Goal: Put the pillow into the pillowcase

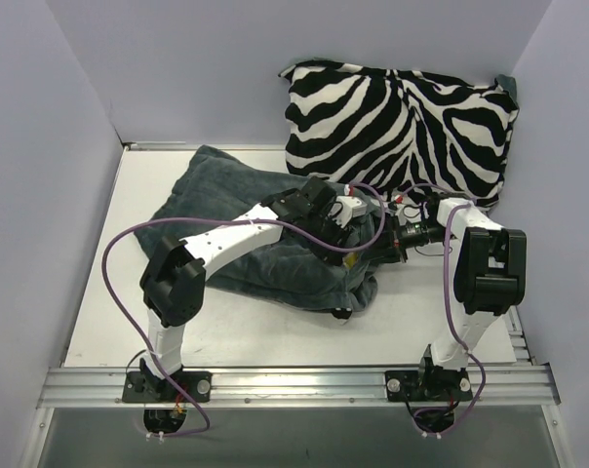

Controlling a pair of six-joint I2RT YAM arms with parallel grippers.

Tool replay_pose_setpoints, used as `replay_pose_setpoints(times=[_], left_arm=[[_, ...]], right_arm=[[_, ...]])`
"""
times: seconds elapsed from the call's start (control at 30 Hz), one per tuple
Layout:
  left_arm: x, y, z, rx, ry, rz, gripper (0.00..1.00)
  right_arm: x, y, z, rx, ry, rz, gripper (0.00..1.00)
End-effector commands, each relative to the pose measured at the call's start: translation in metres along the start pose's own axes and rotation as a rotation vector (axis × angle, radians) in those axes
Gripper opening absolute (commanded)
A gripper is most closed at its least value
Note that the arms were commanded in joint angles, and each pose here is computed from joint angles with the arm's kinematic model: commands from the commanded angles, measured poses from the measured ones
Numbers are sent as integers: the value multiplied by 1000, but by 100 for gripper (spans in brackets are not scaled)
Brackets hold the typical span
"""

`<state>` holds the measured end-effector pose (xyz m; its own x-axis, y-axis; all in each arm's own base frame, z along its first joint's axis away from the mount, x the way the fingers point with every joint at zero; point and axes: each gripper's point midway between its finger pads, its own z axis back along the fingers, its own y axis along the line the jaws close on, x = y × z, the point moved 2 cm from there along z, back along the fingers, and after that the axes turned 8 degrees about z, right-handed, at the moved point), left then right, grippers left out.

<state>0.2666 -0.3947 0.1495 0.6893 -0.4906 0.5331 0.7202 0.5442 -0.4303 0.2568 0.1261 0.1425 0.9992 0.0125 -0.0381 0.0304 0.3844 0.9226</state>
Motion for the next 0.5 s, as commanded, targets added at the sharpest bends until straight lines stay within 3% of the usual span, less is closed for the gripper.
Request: replay_pose_setpoints(times=[0.0,0.07,0.27,0.33,0.47], left_arm=[[1,-14,22,-45,1,-45,26],[-1,-18,29,-63,16,-52,0],[0,9,99,-18,-71,26,0],[-1,15,130,16,-130,-7,0],[-34,20,149,41,-126,-93,0]], right_arm=[[-10,7,6,4,5,-26,0],[-10,6,7,-6,3,-20,0],[-10,3,8,-21,6,-19,0],[-10,3,8,-25,7,-15,0],[-10,4,8,-26,3,-9,0]])
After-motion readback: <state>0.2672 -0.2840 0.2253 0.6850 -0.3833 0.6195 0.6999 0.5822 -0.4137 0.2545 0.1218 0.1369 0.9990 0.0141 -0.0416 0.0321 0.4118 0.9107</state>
